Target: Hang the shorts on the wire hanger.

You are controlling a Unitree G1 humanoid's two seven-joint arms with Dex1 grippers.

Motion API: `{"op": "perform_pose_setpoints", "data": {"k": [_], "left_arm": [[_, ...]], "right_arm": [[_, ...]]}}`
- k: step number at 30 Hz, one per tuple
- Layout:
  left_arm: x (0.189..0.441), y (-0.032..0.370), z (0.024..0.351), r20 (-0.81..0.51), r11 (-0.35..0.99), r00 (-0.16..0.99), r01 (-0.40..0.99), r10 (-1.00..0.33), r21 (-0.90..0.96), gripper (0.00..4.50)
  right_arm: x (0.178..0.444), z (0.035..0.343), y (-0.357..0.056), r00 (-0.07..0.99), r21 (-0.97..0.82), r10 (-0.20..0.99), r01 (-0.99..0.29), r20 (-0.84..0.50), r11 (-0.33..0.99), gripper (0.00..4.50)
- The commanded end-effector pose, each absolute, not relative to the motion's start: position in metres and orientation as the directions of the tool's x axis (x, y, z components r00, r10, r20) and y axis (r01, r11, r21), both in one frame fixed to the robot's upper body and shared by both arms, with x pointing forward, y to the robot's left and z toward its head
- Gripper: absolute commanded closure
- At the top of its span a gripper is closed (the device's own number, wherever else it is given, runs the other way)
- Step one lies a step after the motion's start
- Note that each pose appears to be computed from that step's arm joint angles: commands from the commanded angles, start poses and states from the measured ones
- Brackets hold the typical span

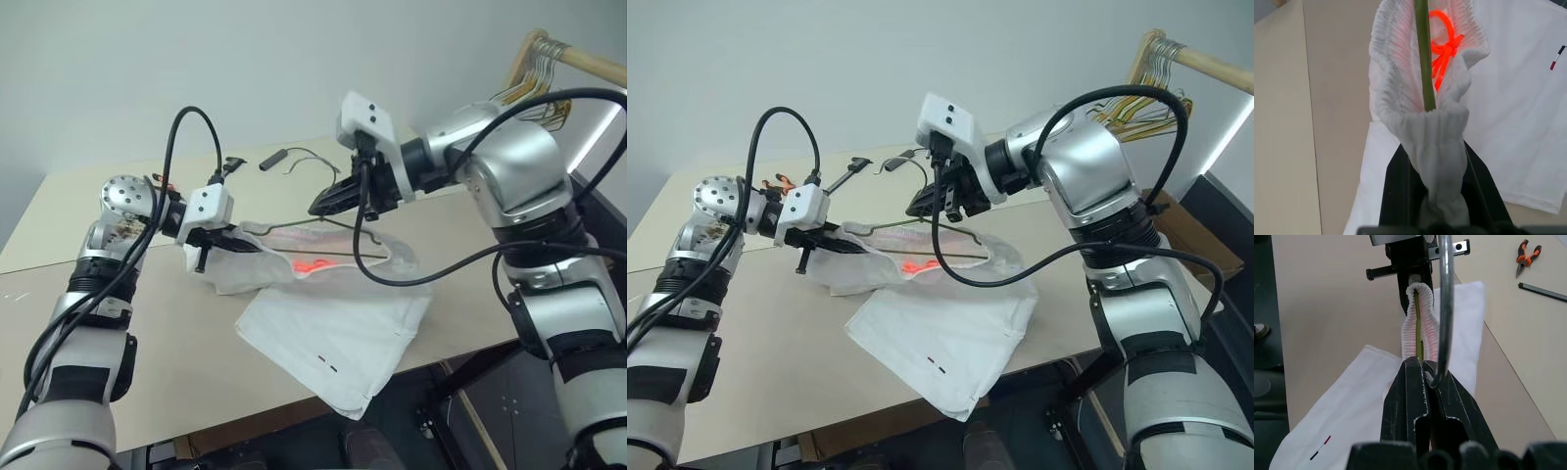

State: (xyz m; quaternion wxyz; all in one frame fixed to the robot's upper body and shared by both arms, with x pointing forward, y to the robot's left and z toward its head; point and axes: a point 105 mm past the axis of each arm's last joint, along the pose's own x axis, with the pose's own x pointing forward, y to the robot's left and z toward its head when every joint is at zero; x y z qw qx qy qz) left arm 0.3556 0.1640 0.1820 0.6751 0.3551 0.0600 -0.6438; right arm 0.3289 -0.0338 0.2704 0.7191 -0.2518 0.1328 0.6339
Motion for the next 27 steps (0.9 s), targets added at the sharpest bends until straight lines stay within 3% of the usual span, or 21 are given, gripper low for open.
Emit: {"op": "perform_pose_setpoints", "data": {"k": [1,5,10,19,27], "left_arm": [[0.355,0.154,0.198,-0.531,-0.137,0.156,0.871,-0.833,0.471,4.49],[0.354,0.155,0.199,-0.508,-0.114,0.159,0.878,-0.846,0.465,4.49],[0.353,0.158,0.2,-0.464,-0.068,0.168,0.891,-0.87,0.45,4.5],[0.35,0.163,0.201,-0.419,-0.01,0.187,0.906,-0.889,0.424,4.5],[0.351,0.165,0.203,-0.39,0.031,0.207,0.911,-0.897,0.411,4.5]], "right_arm": [[0.33,0.284,-0.032,0.187,-0.257,0.856,-0.964,-0.481,0.066,4.5],[0.34,0.283,-0.032,0.252,-0.323,0.869,-0.94,-0.427,0.114,4.5],[0.339,0.278,-0.038,0.258,-0.319,0.869,-0.94,-0.423,0.124,3.08],[0.347,0.27,-0.068,0.361,-0.295,0.836,-0.922,-0.414,0.252,0.03],[0.321,0.274,-0.122,0.408,-0.314,0.836,-0.9,-0.366,0.302,0.03]]}}
